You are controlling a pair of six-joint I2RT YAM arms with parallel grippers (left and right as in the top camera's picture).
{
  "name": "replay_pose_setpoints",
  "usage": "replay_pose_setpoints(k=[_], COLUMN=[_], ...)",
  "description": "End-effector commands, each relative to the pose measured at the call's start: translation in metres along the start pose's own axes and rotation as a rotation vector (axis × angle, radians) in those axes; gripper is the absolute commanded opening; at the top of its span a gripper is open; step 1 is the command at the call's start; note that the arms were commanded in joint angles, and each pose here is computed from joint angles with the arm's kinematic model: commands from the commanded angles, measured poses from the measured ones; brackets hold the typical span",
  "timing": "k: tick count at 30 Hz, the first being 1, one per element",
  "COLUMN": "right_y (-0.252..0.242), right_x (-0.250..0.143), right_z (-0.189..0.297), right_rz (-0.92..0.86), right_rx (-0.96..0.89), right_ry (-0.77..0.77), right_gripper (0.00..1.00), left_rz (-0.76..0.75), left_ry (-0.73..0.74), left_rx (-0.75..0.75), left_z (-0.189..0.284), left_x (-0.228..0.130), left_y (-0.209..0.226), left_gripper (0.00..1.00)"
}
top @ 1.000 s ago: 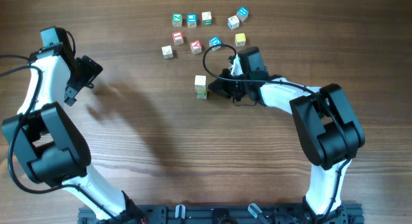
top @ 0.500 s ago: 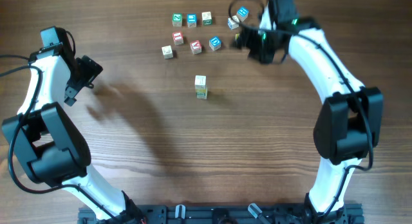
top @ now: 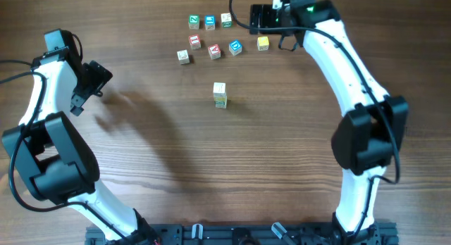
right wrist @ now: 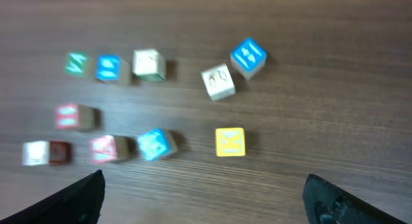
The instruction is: Form a tower
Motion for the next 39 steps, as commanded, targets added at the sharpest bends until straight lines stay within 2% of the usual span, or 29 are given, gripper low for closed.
replay_pose_setpoints(k=[1,5,8,12,15,18,19,20,21,25,26,29,30,34,39], right_y=[-0.008,-0.012,-0.016,-0.019,-0.019,-0.019,-0.019,-0.019,-0.02,-0.018,-0.018,-0.018,-0.018,-0.018,-0.018], right_x=[-0.022,-0.04,-0.049,-0.056,-0.056,-0.055,-0.055,-0.055,-0.055,-0.054,-0.054,-0.054,-0.056,-0.058,-0.059], right_z=[-0.043,-0.078,-0.096,-0.11,-0.115,-0.117,-0.117,-0.117,-0.117,-0.119,-0.12,-0.123,-0.123,-0.124,-0.125], right_rz=[0.04,0.04,0.041,0.044,0.044,0.042,0.04,0.04,0.04,0.039,0.038,0.036,0.036,0.037,0.036], right_rx=[-0.042,-0.051,-0.081,-0.098,-0.098,-0.097,-0.097,-0.098,-0.098,-0.078,-0.077,-0.076,-0.076,-0.076,-0.076], right_ry=[0.089,0.144,0.166,0.173,0.168,0.156,0.154,0.154,0.155,0.137,0.128,0.117,0.12,0.126,0.128], right_gripper=[1.0,0.99,0.91,0.87,0.74,0.48,0.43,0.44,0.53,0.54,0.53,0.36,0.35,0.43,0.38], left_rz=[0.009,0.009,0.009,0.009,0.009,0.009,0.009,0.009,0.009,0.009,0.009,0.009,0.009,0.009,0.009], left_ry=[-0.029,-0.029,-0.029,-0.029,-0.029,-0.029,-0.029,-0.029,-0.029,-0.029,-0.029,-0.029,-0.029,-0.029,-0.029], left_rx=[-0.013,-0.013,-0.013,-0.013,-0.013,-0.013,-0.013,-0.013,-0.013,-0.013,-0.013,-0.013,-0.013,-0.013,-0.013], left_z=[0.01,0.01,0.01,0.01,0.01,0.01,0.01,0.01,0.01,0.01,0.01,0.01,0.01,0.01,0.01], left_x=[0.005,0.005,0.005,0.005,0.005,0.005,0.005,0.005,0.005,0.005,0.005,0.005,0.005,0.005,0.005], left_y=[-0.001,-0.001,-0.001,-0.001,-0.001,-0.001,-0.001,-0.001,-0.001,-0.001,-0.001,-0.001,-0.001,-0.001,-0.001], left_gripper=[1.0,1.0,1.0,1.0,1.0,1.0,1.0,1.0,1.0,1.0,1.0,1.0,1.0,1.0,1.0])
Point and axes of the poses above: each gripper's point midway between its finger pads, its own z axis back along the fingers, its own y axis along the line the jaws close on, x = y × z, the point moved 8 cm from there along z, back along the fingers, and after that the axes turned 7 degrees about z, right-handed, at the moved point
